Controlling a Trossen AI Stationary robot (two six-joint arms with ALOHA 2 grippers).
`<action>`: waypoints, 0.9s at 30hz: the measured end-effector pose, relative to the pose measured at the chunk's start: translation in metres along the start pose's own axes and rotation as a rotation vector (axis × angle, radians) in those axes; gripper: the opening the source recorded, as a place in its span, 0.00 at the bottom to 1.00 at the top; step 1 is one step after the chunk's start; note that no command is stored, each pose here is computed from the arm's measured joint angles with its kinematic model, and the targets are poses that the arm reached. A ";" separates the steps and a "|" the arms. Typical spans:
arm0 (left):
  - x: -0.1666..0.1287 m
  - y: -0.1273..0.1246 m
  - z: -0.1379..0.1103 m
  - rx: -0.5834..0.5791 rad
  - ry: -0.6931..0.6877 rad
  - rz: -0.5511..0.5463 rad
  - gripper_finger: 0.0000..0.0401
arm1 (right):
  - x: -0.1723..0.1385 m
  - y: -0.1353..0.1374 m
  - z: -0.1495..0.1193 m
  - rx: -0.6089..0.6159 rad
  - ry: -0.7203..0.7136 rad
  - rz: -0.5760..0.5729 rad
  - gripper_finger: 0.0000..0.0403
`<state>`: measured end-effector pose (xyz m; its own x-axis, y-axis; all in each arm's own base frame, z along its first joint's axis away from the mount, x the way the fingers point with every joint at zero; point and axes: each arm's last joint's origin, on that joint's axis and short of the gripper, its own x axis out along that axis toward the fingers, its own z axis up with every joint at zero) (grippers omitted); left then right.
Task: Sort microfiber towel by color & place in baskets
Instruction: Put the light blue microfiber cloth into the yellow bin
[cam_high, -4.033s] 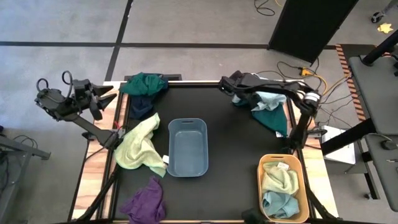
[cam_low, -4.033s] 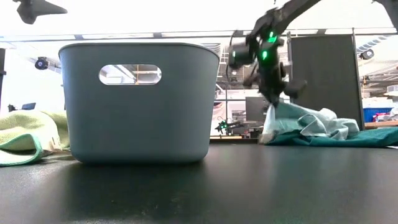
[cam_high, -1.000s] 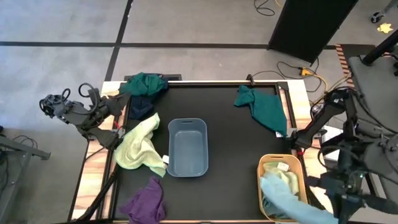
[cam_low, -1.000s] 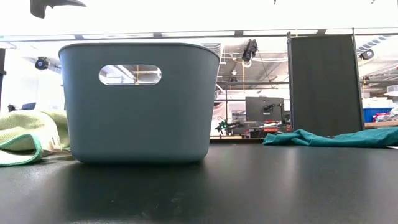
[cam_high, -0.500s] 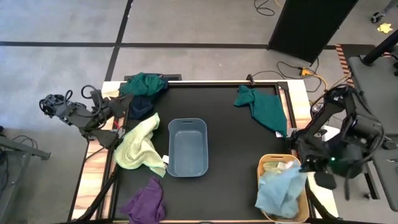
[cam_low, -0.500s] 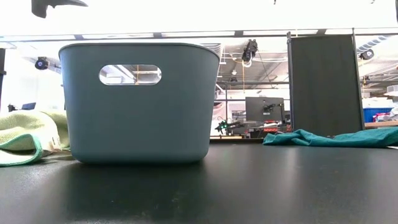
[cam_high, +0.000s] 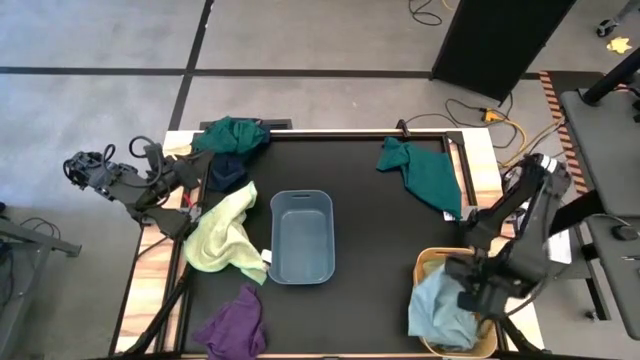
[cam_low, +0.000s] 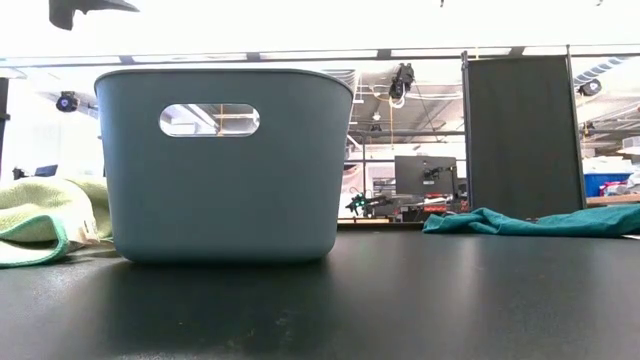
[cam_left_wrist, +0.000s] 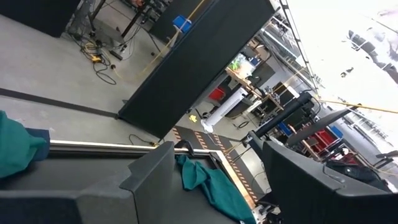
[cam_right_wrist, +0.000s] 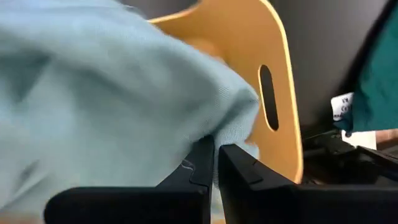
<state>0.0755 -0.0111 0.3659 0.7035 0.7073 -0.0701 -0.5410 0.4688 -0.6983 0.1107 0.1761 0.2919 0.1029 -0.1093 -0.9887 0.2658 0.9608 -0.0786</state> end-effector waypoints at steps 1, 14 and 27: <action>0.000 0.000 0.000 -0.001 0.000 0.000 0.57 | 0.010 0.001 -0.001 0.018 0.005 -0.029 0.03; -0.003 0.006 0.005 0.106 0.074 -0.058 0.57 | -0.008 0.006 0.005 0.216 0.188 0.109 0.53; -0.005 0.010 0.007 0.302 0.161 -0.144 0.57 | 0.002 0.097 0.030 0.037 -0.028 0.289 0.69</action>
<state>0.0629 -0.0065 0.3636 0.8331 0.5411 -0.1145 -0.5255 0.7098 -0.4691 0.1651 0.2613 0.2865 0.2061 0.1604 -0.9653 0.2564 0.9431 0.2115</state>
